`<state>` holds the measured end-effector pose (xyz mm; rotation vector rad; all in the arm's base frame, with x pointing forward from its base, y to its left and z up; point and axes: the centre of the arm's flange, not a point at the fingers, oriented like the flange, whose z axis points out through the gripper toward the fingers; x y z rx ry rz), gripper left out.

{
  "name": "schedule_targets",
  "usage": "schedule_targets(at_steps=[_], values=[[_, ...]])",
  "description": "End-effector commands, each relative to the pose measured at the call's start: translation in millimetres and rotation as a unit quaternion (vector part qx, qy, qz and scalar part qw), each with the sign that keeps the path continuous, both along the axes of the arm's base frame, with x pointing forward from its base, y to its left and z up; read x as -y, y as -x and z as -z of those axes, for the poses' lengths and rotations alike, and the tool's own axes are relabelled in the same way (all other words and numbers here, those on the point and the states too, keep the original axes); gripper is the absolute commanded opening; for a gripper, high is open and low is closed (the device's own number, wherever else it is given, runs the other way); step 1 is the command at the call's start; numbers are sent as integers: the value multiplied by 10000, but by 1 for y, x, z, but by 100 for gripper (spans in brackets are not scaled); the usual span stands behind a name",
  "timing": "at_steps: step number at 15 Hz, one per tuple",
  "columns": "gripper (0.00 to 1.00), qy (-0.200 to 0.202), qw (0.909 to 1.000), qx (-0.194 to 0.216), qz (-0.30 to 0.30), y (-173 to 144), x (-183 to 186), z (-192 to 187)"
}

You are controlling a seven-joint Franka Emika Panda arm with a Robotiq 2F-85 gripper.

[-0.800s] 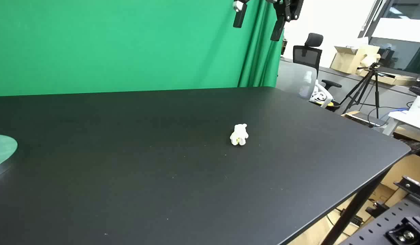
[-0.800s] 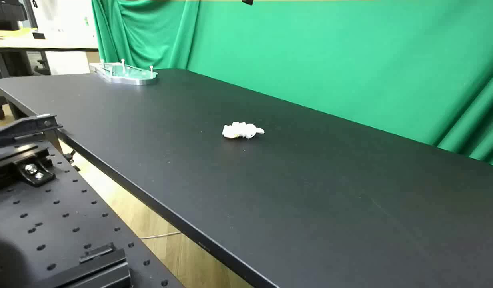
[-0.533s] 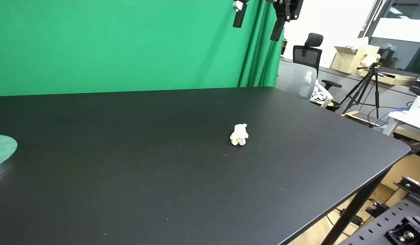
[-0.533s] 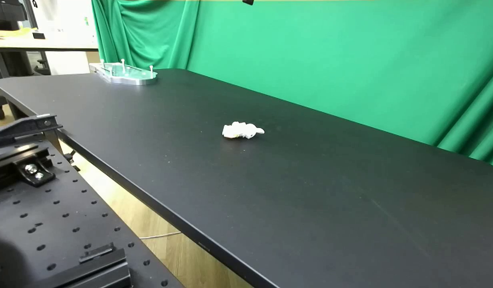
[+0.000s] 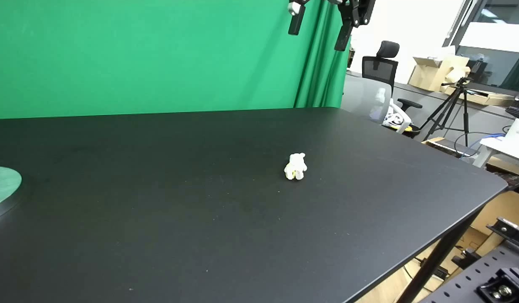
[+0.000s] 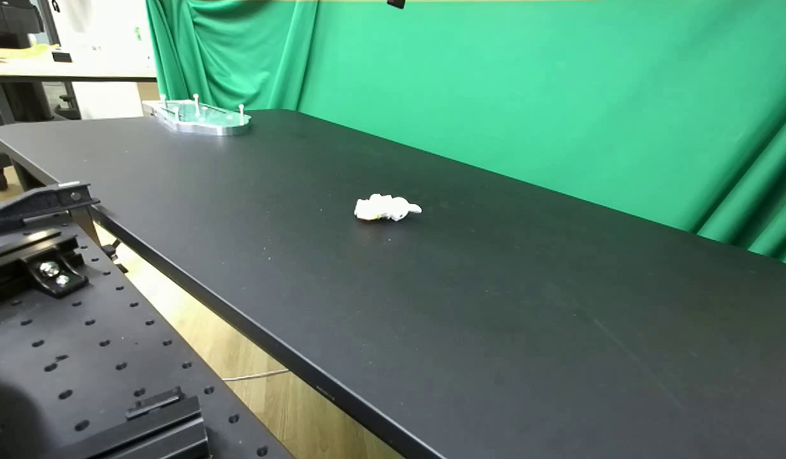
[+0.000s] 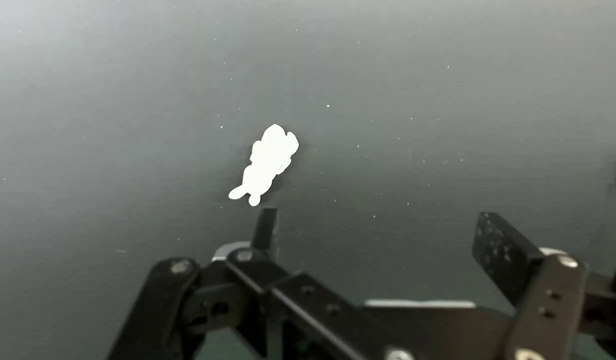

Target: Move the white thing slightly to the left

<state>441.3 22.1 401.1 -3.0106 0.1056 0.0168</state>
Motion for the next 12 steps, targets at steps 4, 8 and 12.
schedule_targets(at_steps=[4,8,12], values=[[100,587,9877,445,1379,-13,43,31],[100,997,9683,610,2206,-20,80,61],[100,1164,9550,630,2656,-34,97,99]])
